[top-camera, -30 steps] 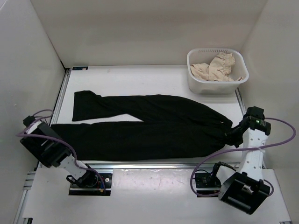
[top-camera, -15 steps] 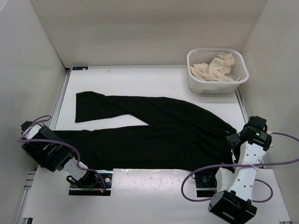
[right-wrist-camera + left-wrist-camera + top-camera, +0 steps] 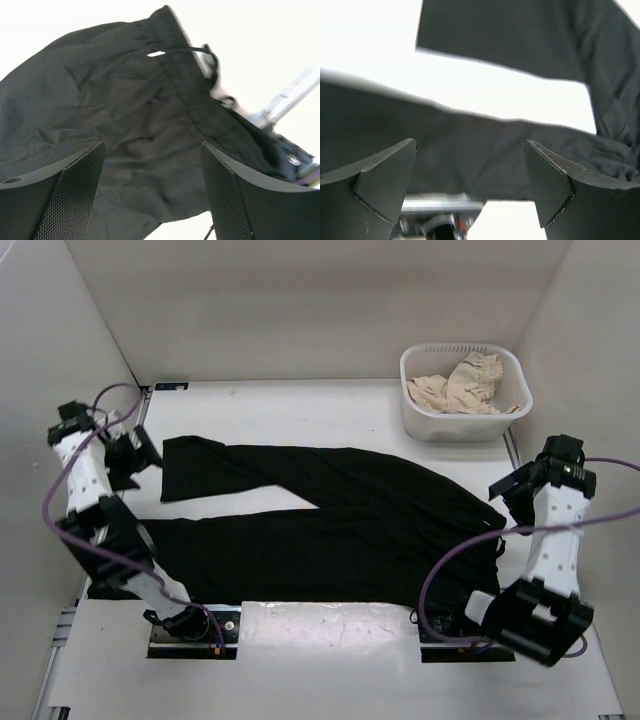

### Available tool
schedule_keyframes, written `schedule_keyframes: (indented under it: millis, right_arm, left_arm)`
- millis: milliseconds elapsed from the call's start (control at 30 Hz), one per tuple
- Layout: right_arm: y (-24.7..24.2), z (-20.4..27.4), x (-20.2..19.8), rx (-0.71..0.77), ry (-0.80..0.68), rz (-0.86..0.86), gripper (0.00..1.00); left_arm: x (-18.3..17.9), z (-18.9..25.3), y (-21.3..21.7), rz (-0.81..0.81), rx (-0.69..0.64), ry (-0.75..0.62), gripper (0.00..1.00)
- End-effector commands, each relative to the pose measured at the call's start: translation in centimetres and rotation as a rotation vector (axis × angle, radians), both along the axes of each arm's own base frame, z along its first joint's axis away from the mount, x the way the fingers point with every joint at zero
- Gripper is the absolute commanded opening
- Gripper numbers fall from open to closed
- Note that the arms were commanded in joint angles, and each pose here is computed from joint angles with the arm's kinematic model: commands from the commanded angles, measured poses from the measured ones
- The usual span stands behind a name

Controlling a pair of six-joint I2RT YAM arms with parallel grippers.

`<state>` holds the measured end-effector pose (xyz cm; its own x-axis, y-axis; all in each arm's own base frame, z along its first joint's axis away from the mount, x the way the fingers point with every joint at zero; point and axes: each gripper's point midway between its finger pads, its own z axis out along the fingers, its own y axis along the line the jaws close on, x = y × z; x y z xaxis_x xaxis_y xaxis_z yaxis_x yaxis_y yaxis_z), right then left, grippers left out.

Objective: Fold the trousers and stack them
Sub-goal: Flatten the trousers out

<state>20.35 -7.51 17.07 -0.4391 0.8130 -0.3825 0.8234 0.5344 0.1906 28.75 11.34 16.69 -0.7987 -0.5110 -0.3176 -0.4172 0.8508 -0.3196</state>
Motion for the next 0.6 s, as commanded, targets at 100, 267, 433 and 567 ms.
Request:
schedule_keyframes:
  millis: [100, 267, 433, 567]
  right_arm:
    - [0.8, -2.4, 6.8, 0.136, -0.066, 0.098, 0.81]
    - [0.1, -5.8, 9.3, 0.157, 0.002, 0.085, 0.81]
    - [0.1, -9.1, 10.7, 0.189, 0.093, 0.085, 0.81]
    - [-0.5, -10.6, 10.9, 0.16, 0.139, 0.078, 0.81]
  left_arm:
    - [13.7, -1.5, 0.5, -0.163, 0.089, -0.133, 1.0]
    - [21.0, -3.0, 1.9, -0.182, 0.197, -0.201, 1.0]
    - [25.6, -3.3, 1.7, -0.204, 0.246, -0.299, 1.0]
    - [28.0, -6.7, 3.5, -0.174, 0.295, -0.279, 1.0]
